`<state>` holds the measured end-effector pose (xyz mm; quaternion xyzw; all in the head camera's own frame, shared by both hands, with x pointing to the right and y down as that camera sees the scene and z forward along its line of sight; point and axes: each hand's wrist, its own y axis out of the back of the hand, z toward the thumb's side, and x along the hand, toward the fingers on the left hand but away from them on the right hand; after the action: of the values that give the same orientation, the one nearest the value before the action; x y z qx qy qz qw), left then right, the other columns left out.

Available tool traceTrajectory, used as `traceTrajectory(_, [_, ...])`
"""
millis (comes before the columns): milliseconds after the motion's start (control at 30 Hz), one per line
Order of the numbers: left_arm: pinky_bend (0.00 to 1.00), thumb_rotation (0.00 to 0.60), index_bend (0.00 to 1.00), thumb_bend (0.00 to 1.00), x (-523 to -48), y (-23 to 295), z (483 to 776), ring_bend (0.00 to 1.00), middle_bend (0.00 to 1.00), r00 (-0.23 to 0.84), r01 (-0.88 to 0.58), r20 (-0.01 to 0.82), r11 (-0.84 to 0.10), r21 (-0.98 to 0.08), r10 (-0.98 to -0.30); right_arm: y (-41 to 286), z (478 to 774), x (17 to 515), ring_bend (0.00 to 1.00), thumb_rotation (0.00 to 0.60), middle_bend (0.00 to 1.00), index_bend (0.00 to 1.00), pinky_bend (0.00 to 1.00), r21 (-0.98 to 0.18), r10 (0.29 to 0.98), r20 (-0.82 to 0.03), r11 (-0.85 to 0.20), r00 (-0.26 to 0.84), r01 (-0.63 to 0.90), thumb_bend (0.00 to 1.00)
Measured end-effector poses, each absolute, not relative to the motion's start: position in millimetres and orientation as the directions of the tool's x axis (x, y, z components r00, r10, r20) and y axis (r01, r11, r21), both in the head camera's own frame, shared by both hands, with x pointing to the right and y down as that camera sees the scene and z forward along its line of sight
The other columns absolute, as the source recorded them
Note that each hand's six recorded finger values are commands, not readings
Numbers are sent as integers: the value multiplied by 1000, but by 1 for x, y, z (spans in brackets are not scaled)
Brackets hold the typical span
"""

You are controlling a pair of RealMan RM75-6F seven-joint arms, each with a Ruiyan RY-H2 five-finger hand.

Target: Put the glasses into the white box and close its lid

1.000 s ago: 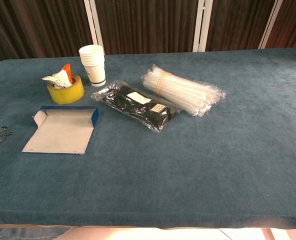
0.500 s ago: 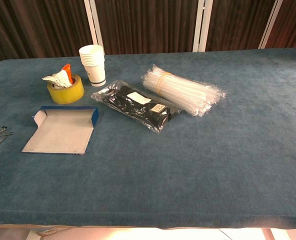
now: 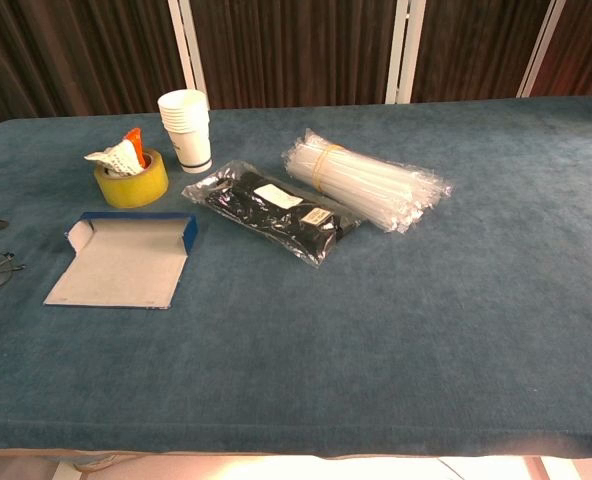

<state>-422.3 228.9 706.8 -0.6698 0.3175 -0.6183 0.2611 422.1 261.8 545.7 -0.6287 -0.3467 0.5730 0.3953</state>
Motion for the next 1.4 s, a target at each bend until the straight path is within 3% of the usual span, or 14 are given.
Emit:
traceTrajectory(233, [73,600,0,296,-437,229,722,0,0,-30,-99,699,-694,-713,-715,262,544,420,0,600,0,0,0,-895,889,-445,-447,110,-9,278])
traceTrajectory(600, [79,600,9,303,-459,226,725,0,0,-125,-56,688,-687,-724,-715,263,543,420,0,600,0,0,0,-893,887,-447,-449,117,-6,278])
traceTrajectory(767, [85,600,176,312,-466,225,726,0,0,-157,-51,687,-689,-723,-709,264,542,420,0,600,0,0,0,-895,888,-444,-447,119,-2,278])
traceTrajectory(1000, [94,600,334,319,-467,224,726,0,0,-168,-40,683,-687,-725,-711,264,542,419,0,600,0,0,0,-893,886,-446,-450,122,-1,278])
traceTrajectory(1400, [96,600,432,353,-461,227,726,0,36,-142,-36,703,-706,-707,-697,264,541,420,0,600,0,0,0,-891,885,-450,-453,122,2,278])
